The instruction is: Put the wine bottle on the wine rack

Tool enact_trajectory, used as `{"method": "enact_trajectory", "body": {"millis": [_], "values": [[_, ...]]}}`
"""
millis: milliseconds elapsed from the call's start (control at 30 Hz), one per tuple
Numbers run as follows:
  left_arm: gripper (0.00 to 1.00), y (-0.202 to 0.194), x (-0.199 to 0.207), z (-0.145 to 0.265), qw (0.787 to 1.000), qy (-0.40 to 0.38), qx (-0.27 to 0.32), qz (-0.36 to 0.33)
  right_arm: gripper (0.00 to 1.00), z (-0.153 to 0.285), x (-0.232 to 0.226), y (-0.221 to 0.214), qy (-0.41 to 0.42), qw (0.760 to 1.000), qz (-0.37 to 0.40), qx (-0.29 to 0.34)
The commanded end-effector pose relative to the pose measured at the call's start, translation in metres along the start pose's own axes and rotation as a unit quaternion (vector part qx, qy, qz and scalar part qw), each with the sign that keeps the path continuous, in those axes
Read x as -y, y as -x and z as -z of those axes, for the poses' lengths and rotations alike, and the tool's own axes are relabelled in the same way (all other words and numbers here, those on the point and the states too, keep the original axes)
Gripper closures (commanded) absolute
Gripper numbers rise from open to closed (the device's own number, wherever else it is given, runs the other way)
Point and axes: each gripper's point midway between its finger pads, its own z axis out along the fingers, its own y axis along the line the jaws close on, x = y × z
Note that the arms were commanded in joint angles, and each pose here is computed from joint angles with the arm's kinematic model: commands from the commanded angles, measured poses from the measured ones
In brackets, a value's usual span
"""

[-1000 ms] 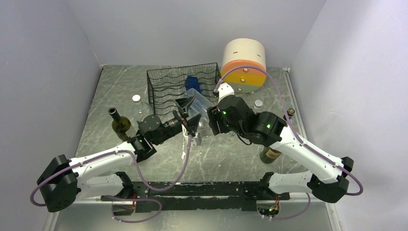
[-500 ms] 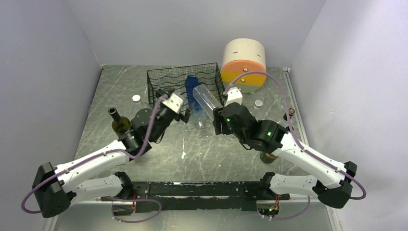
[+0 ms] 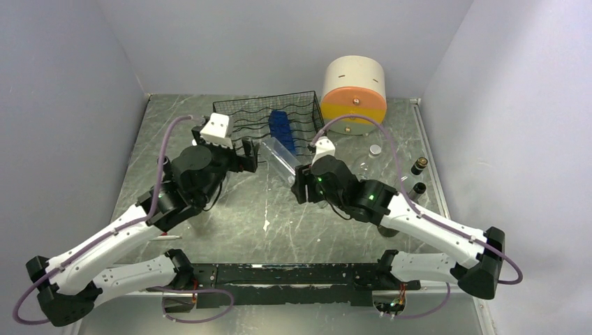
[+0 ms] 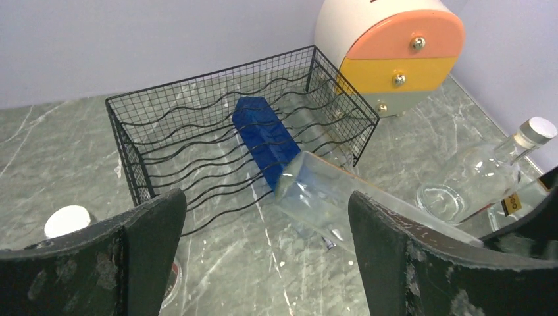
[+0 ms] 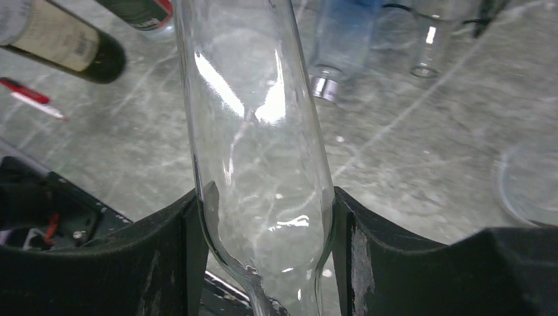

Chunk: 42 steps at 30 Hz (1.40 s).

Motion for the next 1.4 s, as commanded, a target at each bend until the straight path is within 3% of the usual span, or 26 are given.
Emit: {"method": "enact_trajectory", "body": {"millis": [0,333,600,1367], "values": [[0.03,0.019,-0.012,0.025,1.0,0.009,-0.01,0.026,1.0,-0.003,-0.043,0.042,0.085,0.993,-0.05,0.06],[0.03,0.029,-0.014,0.047,0.999,-0.022,-0.003,0.036,1.0,-0.054,-0.066,0.007,0.097,0.994,-0.055,0.0],[0.03,0.026,-0.022,0.05,0.999,-0.002,-0.012,0.038,1.0,-0.098,-0.072,-0.013,0.058,0.996,-0.057,-0.022],[0.03,0.038,-0.015,0.053,0.999,-0.027,-0.003,0.027,1.0,-0.177,-0.075,0.017,-0.034,0.99,-0.121,0.068]]}}
